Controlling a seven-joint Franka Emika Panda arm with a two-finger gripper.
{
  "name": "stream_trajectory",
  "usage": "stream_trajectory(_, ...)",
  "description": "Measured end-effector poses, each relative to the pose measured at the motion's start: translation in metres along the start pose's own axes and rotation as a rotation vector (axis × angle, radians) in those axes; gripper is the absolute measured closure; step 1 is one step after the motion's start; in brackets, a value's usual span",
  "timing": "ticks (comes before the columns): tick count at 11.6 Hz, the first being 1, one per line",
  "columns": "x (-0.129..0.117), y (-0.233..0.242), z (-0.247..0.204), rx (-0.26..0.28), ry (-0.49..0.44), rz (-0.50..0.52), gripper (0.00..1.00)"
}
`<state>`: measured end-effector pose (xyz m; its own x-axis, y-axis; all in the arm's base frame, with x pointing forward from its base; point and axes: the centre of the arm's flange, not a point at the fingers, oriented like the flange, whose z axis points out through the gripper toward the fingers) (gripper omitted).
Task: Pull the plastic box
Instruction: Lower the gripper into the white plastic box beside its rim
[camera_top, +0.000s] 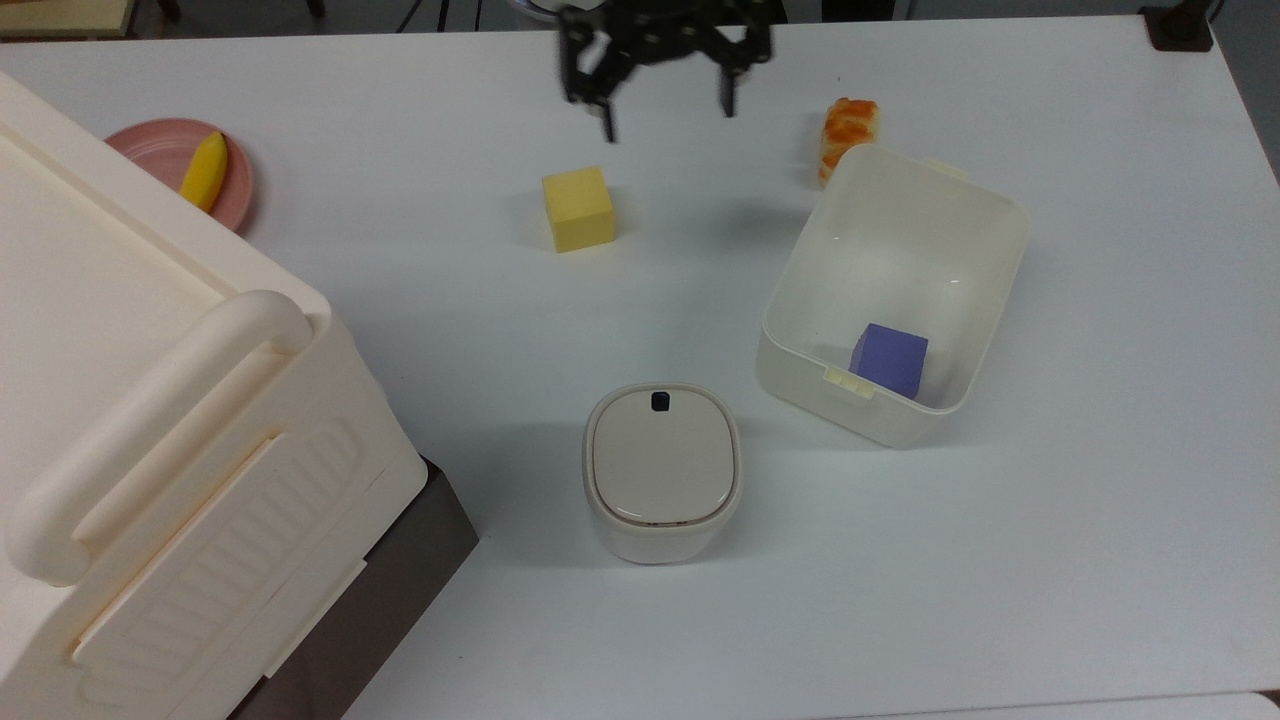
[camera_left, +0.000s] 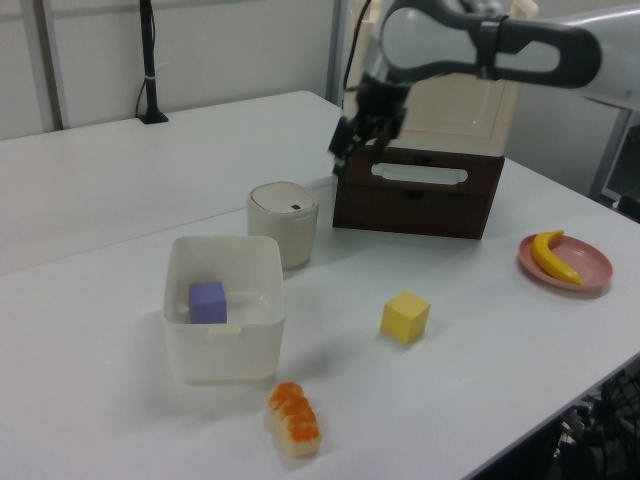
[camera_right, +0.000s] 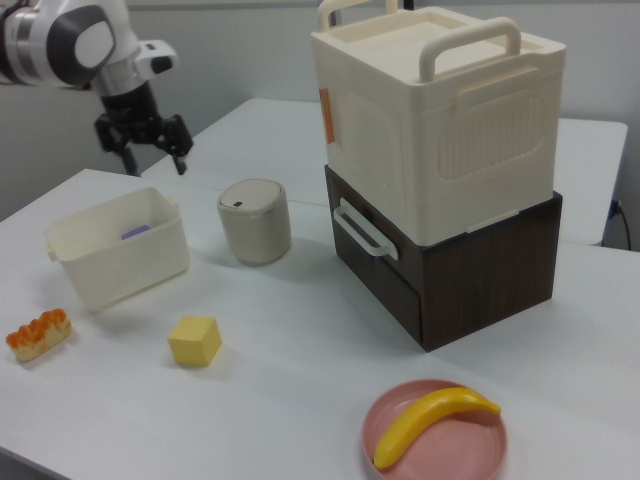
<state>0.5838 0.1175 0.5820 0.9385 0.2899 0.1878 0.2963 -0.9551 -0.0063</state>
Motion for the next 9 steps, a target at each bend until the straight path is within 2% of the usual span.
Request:
stream_trajectory(1,0.006,-0.026,0.014,0.015,-0.012,-0.137,0.00)
stream_trajectory(2,0.010,-0.044,0.027,0.029,-0.024,-0.228,0.00)
stream_trajectory(4,0.022,-0.080,0.046,0.046,-0.036,-0.343,0.00)
stream_trajectory(7,0.037,-0.133,0.089,-0.018,-0.090,-0.517,0.00)
stream_trajectory(9,0.037,-0.147,0.110,-0.014,-0.121,-0.647,0.00)
